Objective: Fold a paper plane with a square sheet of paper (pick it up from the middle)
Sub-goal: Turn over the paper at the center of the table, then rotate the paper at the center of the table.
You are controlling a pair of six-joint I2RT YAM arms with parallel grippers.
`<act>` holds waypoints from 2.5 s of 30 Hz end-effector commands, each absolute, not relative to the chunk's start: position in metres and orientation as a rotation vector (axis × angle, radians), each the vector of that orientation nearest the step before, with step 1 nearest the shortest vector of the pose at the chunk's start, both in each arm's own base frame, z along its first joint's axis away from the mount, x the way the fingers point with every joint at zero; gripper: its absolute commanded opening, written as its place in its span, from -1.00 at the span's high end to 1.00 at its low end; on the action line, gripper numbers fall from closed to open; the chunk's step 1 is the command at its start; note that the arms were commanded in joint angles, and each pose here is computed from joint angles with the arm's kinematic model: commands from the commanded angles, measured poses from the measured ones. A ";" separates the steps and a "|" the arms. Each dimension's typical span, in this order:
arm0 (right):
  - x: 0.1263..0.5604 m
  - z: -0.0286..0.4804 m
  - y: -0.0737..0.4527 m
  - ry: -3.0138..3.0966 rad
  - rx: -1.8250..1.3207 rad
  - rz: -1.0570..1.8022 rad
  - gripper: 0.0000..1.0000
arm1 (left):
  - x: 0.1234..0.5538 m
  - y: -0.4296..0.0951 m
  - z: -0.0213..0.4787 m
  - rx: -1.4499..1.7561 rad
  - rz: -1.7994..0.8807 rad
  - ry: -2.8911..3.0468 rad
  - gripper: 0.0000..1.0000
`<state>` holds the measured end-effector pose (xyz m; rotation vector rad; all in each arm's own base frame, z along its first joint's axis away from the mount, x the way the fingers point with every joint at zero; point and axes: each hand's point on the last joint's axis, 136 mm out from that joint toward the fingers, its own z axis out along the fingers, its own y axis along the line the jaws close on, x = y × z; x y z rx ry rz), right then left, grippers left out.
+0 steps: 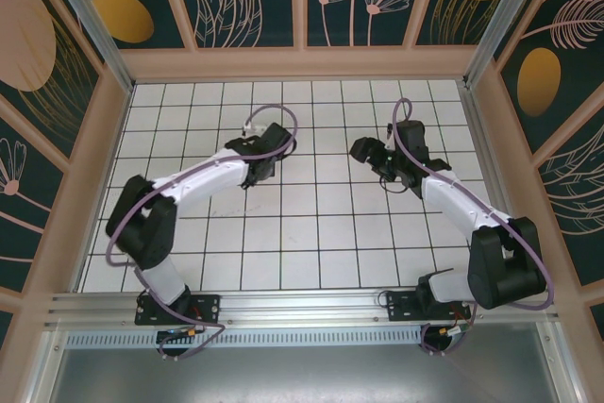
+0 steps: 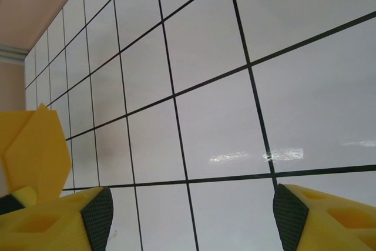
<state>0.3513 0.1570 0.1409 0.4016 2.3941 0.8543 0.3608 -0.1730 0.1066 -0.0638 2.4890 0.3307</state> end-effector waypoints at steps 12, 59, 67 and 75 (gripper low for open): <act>0.342 0.100 0.154 2.486 0.420 0.822 -0.50 | 0.366 -0.260 0.049 -0.053 -0.138 2.670 0.29; 0.276 -0.001 0.324 2.833 -0.677 0.516 0.21 | 0.352 -0.125 0.095 -0.516 -0.587 2.432 -0.97; 0.300 0.074 0.336 2.624 -0.523 0.747 0.23 | 0.346 -0.153 0.094 -0.491 -0.830 2.417 -0.96; 0.315 0.064 0.339 2.650 -0.102 0.865 0.27 | 0.333 -0.166 0.090 -0.560 -0.993 2.417 -0.91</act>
